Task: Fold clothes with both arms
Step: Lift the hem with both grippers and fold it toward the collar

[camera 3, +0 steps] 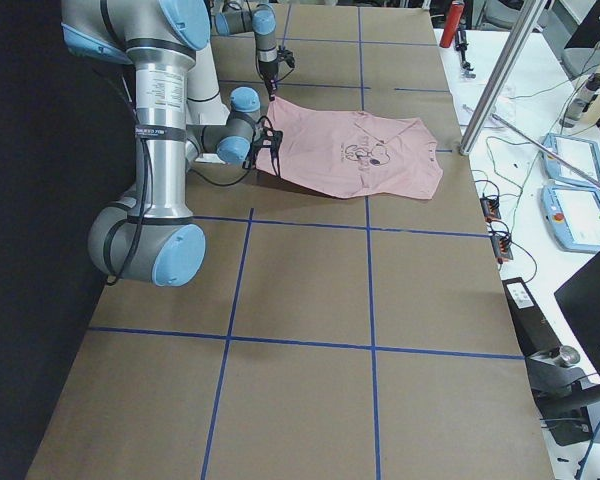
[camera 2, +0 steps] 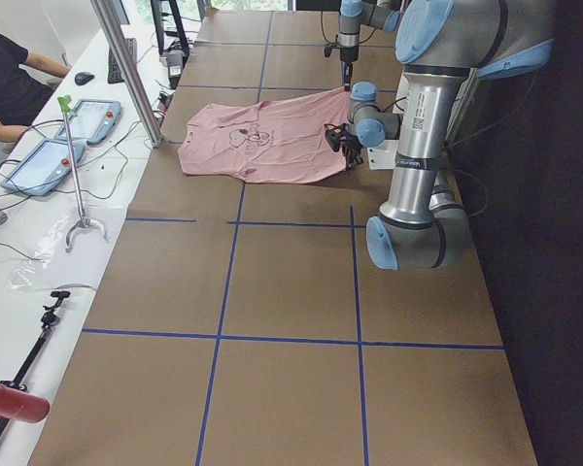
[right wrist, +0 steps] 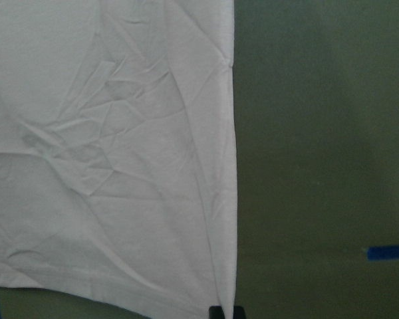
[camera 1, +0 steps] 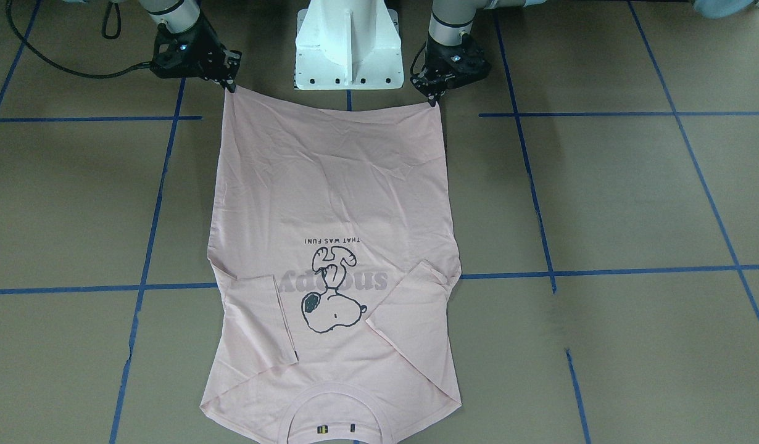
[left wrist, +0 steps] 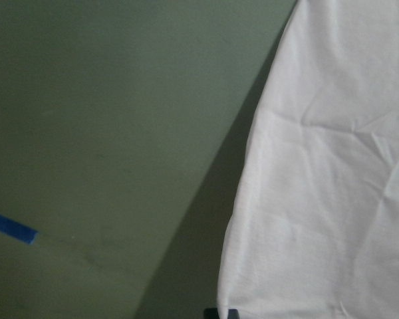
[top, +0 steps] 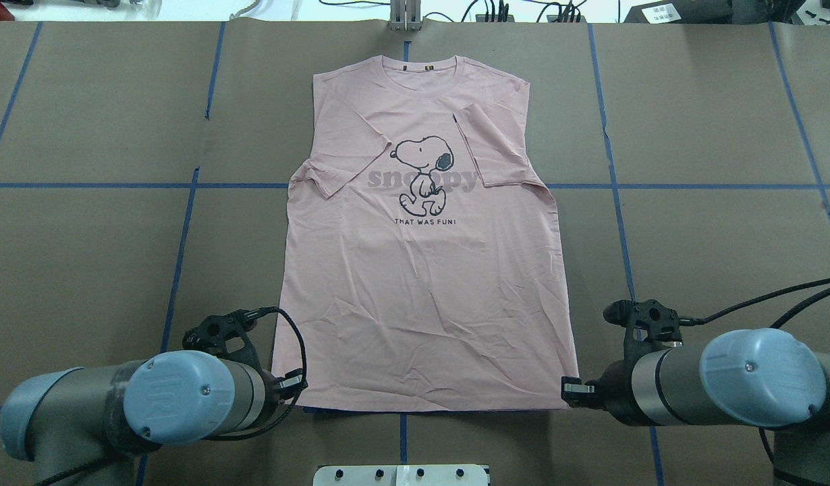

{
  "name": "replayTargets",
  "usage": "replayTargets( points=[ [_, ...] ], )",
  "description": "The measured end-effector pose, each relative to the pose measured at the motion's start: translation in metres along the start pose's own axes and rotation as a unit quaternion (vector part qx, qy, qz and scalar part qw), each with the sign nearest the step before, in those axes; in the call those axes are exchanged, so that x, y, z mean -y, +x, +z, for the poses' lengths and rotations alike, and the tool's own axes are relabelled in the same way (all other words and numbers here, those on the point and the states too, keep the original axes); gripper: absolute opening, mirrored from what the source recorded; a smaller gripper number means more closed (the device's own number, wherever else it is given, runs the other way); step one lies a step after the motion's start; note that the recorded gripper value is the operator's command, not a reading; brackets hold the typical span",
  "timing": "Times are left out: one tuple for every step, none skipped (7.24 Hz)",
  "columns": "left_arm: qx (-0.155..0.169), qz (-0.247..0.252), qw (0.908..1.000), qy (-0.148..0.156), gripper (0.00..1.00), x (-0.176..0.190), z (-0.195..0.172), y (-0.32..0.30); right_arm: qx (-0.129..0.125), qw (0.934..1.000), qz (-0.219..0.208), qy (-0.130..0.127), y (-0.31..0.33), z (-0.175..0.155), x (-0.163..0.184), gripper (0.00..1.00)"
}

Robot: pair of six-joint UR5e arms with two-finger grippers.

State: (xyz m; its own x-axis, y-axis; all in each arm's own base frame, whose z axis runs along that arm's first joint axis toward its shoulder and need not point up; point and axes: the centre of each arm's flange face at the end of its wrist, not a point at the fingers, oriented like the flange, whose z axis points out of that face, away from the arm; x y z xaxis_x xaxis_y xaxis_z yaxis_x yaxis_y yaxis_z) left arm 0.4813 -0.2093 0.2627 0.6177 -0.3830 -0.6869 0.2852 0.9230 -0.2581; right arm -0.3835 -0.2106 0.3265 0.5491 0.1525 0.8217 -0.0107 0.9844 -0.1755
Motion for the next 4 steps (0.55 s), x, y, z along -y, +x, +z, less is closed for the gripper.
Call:
replayTargets(
  points=[
    [0.003, 0.016, 0.9997, -0.019, 0.0, -0.025, -0.025, -0.008, 0.004, 0.9995, -0.004, -0.03, 0.001, -0.009, -0.013, 0.0],
    [0.007, 0.031, 0.9985, -0.045, 0.0, -0.052, -0.057, -0.021, 0.009, 0.9982, -0.01, -0.059, 0.003, -0.022, -0.027, 0.0],
    [0.011, 0.039, 0.9963, -0.076, 0.0, -0.08, -0.084, -0.036, 0.017, 0.9964, -0.017, -0.081, 0.002, -0.035, -0.04, 0.0],
    [0.013, 0.039, 0.9944, -0.098, 0.0, -0.099, -0.099, -0.045, 0.022, 0.9949, -0.022, -0.095, 0.0, -0.043, -0.048, 0.0]
  ],
)
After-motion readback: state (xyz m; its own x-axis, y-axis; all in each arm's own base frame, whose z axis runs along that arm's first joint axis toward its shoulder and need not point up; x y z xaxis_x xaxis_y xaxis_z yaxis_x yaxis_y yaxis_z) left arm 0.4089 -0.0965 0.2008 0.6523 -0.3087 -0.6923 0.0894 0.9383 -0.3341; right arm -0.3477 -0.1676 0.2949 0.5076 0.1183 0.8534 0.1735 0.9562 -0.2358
